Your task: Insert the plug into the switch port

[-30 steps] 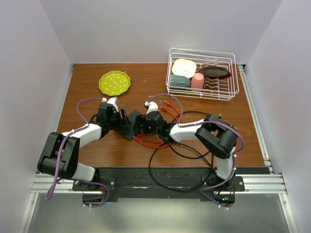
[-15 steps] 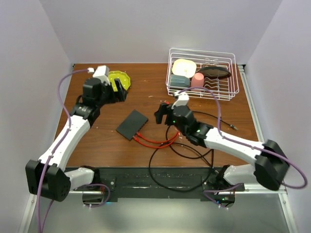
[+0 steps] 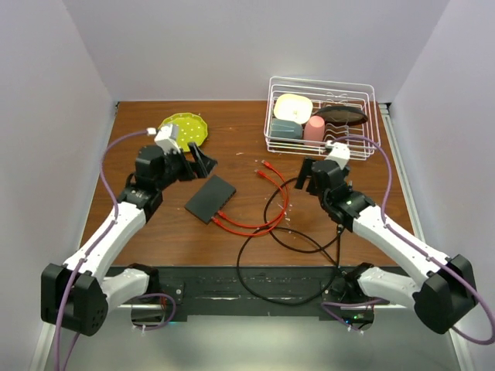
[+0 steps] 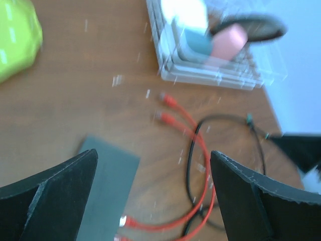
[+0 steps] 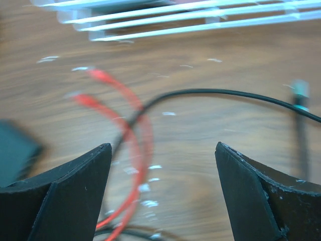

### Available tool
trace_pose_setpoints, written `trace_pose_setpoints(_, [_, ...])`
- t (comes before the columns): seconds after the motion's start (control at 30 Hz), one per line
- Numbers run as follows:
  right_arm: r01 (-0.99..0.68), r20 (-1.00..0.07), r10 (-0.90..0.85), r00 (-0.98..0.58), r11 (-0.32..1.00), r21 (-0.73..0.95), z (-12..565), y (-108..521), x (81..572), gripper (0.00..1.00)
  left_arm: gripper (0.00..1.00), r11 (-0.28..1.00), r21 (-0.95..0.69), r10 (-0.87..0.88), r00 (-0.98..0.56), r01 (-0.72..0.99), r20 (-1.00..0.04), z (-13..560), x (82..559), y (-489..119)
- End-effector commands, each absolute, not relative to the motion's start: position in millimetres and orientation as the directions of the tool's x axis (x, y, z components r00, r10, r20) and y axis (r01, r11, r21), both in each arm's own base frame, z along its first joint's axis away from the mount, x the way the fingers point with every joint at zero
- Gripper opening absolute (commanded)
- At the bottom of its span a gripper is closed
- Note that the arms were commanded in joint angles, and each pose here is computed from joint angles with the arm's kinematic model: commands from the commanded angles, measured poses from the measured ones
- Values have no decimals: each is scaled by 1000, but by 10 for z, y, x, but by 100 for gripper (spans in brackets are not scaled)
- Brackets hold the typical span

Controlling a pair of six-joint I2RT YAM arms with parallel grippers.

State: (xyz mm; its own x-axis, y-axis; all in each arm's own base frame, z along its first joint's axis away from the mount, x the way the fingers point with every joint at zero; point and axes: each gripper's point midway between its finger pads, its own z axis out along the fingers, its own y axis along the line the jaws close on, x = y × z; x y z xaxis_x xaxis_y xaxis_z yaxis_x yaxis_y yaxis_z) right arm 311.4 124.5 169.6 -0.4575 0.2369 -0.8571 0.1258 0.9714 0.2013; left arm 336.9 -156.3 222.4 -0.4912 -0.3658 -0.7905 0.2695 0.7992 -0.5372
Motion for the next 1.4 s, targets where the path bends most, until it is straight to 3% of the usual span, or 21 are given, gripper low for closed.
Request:
trace_pose_setpoints(0.0, [312,-813,303,-497,937,159,1371,615,3133,86,100,789,-527,-349,-475,316,-808,2312,3417,-1645])
trace_pose_setpoints(0.23, [465,-760,391,-519,875,133,1001,61,3159,83,100,794,-508,-292,-523,334,-801,2194,3495,-1727])
trace_pose_setpoints(0.43, [498,-683,456,-571,853,153,742,-179,3229,81,100,770,-532,-278,-565,352,-777,2082,3475,-1828])
trace_pose_setpoints(0.9, [492,-586,464,-665,862,124,438,-272,3311,76,100,768,-516,-256,-558,379,-790,2153,3510,-1862])
trace_pose_setpoints(1.13, [481,-564,460,-685,868,124,377,-245,3320,69,100,776,-517,-252,-574,362,-779,2092,3484,-1838])
trace_pose_setpoints(1.17, [479,-563,460,-686,869,126,374,-240,3326,65,100,772,-520,-254,-573,365,-779,2106,3483,-1850])
trace_pose_setpoints(1.2, [475,-560,459,-689,871,130,373,-233,3335,44,100,769,-520,-253,-569,372,-782,2136,3490,-1860])
trace_pose_setpoints(1.37, [449,-537,449,-714,882,140,312,-177,3348,40,100,776,-515,-250,-572,365,-782,2113,3464,-1838])
